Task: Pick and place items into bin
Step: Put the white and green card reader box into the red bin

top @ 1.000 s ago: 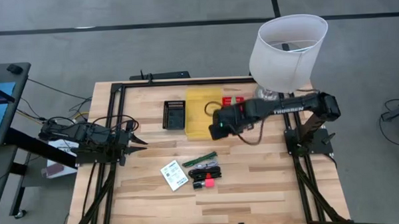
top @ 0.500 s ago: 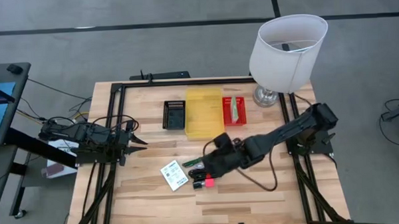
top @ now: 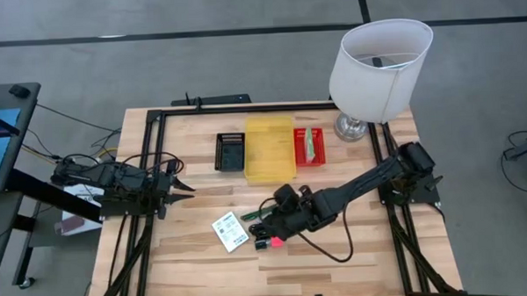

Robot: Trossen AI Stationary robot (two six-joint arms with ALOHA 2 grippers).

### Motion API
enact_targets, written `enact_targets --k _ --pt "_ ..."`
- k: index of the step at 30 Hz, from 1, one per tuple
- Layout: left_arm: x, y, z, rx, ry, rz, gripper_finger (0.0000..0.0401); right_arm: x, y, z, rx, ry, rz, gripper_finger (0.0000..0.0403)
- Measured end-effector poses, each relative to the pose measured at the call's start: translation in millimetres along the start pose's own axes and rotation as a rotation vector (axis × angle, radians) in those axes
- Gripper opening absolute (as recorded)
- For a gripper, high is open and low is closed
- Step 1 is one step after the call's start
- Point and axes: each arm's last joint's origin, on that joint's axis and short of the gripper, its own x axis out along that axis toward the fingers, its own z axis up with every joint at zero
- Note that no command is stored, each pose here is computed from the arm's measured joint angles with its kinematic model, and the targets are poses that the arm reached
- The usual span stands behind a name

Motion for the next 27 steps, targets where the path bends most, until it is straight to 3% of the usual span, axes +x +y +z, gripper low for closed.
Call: enact_targets --k 10,16,22,27 --pt "0 0 1 -0.001 -0.006 0.014 0.0073 -16 8 -18 -0.067 -0.144 -0.023 0.0120" --pt "0 4 3 0.004 -0.032 0.131 0.0073 -24 12 -26 -0.165 -0.254 -0.056 0.0120" --pt "-2 9 2 0.017 -0.018 0.318 0.0073 -30 12 -32 -0.245 -0.307 -0.092 0.0120" --pt "-2 10 5 0.039 -0.048 0.351 0.0073 -32 3 -37 -0.347 -0.273 -0.167 0.0120"
